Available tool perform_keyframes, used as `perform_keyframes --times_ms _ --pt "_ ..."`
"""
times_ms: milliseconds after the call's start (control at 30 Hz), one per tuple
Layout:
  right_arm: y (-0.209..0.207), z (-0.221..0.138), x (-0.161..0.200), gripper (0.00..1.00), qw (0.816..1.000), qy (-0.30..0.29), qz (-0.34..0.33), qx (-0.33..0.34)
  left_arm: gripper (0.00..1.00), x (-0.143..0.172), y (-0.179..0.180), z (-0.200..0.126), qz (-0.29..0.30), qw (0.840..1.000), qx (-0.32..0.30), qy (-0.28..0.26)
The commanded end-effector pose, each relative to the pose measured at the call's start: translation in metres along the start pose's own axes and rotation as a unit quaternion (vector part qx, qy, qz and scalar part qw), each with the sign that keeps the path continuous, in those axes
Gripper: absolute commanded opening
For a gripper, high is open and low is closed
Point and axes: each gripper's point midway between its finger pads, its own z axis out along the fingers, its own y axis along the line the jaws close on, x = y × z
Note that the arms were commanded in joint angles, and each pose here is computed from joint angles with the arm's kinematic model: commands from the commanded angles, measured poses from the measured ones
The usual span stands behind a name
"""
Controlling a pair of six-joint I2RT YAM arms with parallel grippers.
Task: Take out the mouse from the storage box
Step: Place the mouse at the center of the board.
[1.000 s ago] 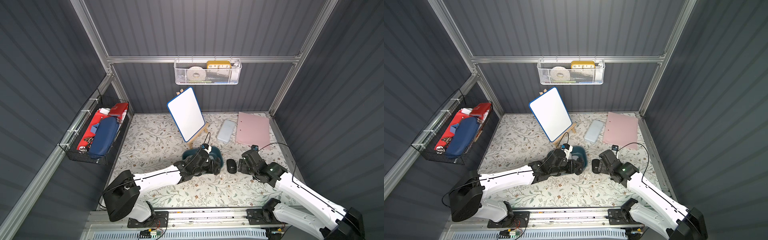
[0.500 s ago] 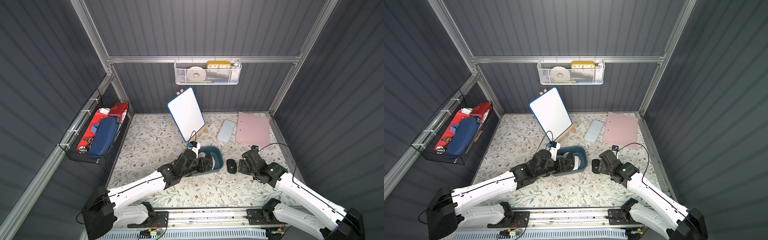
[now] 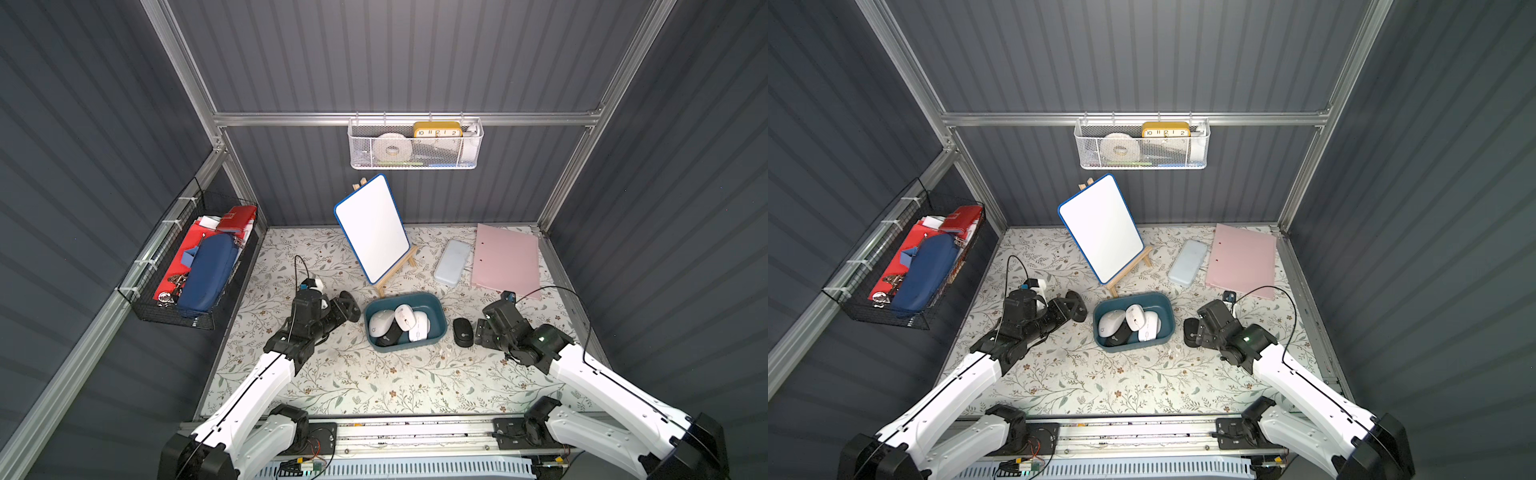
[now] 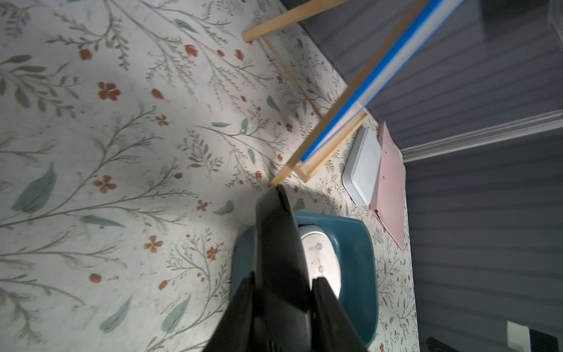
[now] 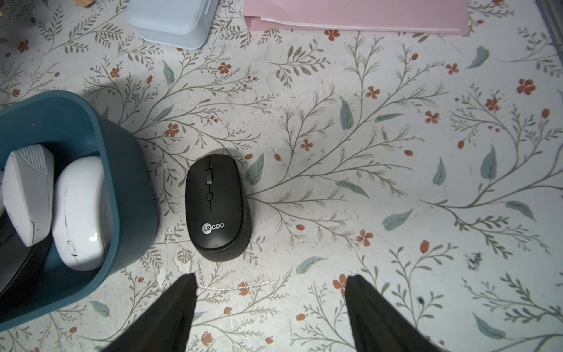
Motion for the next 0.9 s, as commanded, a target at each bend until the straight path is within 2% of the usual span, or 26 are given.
perform_keyframes --times_ms 0,267,700,867 --pt "0.005 -0.006 -0.008 0.81 1.000 -0.008 0.006 -0.009 0.29 0.012 0.014 0.009 -0.035 0.998 0.029 0.043" --pt "0.006 -0.009 -0.010 0.81 1.000 -0.008 0.005 -0.014 0.29 0.022 0.047 0.040 -0.066 0.995 0.039 0.069" --pt "0.014 -0.003 -0.009 0.81 1.000 0.003 0.002 -0.019 0.32 0.044 0.074 0.057 -0.084 0.990 0.045 0.102" --pt "0.018 -0.005 -0.012 0.81 1.000 0.001 0.003 -0.025 0.44 0.047 0.086 0.055 -0.089 0.991 0.014 0.099"
